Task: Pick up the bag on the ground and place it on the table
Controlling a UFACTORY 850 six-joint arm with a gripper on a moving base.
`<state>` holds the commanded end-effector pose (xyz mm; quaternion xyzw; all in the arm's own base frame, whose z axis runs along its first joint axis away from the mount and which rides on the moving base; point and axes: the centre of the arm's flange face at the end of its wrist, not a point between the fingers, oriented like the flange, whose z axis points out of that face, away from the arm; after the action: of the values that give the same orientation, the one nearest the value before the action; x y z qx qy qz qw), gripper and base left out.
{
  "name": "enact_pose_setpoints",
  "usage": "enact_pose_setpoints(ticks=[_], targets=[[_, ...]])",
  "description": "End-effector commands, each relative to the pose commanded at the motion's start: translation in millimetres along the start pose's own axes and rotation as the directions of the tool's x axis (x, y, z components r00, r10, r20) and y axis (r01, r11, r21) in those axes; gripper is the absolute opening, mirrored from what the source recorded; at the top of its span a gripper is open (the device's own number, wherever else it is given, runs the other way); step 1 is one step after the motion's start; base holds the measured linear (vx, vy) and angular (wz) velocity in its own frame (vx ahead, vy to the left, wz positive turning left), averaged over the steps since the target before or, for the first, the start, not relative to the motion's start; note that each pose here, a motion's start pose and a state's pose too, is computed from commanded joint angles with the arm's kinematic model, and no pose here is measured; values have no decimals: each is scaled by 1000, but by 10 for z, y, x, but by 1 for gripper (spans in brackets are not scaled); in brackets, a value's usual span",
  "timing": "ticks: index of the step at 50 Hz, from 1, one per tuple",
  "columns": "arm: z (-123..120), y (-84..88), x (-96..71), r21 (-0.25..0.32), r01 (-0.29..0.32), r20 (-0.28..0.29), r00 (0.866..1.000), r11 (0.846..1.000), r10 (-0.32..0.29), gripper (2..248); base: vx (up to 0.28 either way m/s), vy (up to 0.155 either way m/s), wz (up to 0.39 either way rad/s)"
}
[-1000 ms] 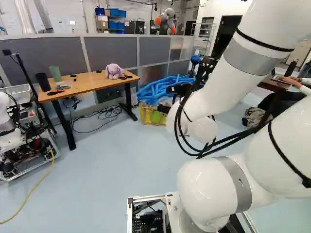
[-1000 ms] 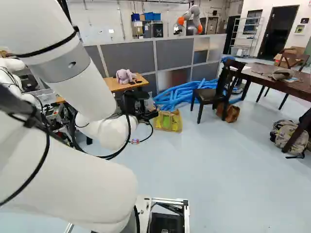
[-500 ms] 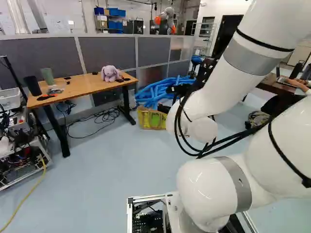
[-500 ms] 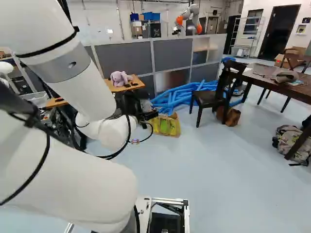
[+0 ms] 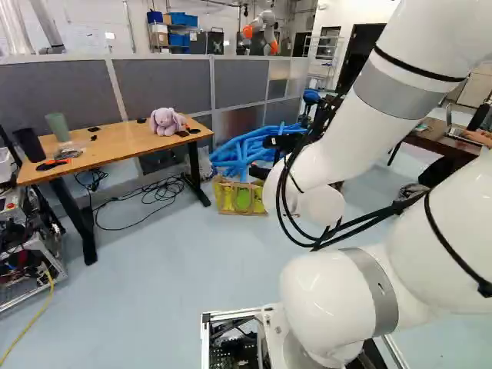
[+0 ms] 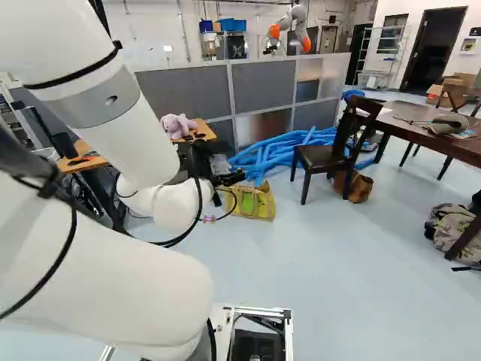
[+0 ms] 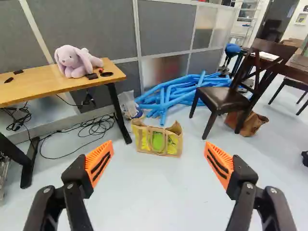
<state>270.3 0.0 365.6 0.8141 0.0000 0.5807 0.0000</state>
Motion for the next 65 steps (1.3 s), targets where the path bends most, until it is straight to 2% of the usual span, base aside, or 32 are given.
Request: enact_pose_setpoints(ticks=[65], targets=[[0,0,0,0,0,0,1000,1000,0,247,209,-76,3]])
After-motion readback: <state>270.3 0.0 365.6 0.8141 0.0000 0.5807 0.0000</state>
